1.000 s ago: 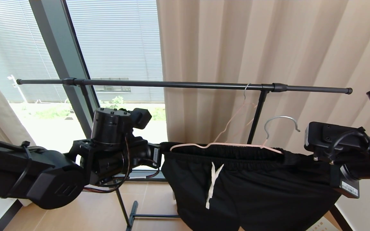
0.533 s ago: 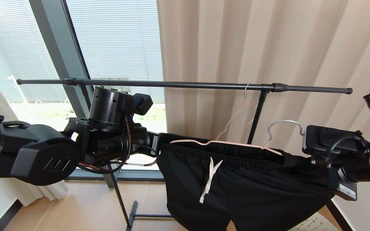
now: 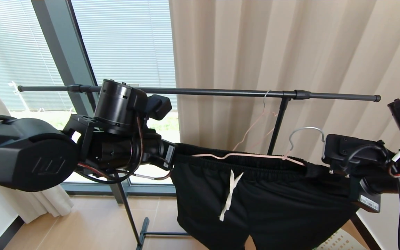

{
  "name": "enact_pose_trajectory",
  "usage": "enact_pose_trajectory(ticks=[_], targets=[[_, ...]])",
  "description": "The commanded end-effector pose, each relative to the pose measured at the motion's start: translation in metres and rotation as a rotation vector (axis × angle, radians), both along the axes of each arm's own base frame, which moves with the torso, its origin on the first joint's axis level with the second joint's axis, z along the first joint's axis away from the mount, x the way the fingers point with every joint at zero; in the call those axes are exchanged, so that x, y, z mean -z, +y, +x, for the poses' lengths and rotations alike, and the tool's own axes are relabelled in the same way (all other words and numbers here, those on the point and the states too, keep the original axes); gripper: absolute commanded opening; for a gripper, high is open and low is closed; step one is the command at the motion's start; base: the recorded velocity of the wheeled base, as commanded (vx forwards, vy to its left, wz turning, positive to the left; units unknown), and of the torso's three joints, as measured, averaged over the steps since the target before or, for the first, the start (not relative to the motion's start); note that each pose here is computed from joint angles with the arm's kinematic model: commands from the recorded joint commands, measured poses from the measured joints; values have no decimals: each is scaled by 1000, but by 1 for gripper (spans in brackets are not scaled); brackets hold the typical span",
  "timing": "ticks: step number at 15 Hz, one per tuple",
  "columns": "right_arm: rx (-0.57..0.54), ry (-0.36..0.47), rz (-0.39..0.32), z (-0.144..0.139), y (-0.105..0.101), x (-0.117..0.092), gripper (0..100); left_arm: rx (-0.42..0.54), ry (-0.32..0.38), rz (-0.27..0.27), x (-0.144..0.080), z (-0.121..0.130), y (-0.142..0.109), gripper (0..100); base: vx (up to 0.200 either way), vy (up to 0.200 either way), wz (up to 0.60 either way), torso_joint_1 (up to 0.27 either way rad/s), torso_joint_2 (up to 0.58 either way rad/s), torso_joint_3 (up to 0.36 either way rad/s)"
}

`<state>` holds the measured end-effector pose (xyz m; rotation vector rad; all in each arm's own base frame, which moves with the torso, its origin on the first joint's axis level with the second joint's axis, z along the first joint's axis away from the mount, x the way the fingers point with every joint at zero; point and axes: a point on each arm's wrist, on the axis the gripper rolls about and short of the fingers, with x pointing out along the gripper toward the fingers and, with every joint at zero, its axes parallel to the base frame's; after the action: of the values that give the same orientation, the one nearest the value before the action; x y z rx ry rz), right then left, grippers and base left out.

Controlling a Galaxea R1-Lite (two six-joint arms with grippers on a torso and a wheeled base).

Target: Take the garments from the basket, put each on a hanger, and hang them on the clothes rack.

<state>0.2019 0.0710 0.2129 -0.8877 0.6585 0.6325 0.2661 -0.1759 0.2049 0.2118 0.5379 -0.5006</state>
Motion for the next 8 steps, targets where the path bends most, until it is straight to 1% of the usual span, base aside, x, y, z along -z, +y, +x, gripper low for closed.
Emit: enact_pose_trajectory(ticks=[1,2,3,5,8], targets=[[11,18,-15,10,3,8,0,29,-30,-6,-26,-10,-7,0,0,0,0,0,0,0],[11,17,-15,11,3,8,0,32,-26,-5,-28,-11,-8,0,0,0,0,0,0,0],[15,5,-11,12,3,6,0,54,-5,12,-38,-16,-12,0,0,0,0,0,0,0],[30,-2,6,13,4,2,0,83,16,24,-42,-22,-20,0,0,0,0,0,0,0],[52,-9,33,16,5,0,0,117,23,23,-47,-28,-28,0,0,0,0,0,0,0]])
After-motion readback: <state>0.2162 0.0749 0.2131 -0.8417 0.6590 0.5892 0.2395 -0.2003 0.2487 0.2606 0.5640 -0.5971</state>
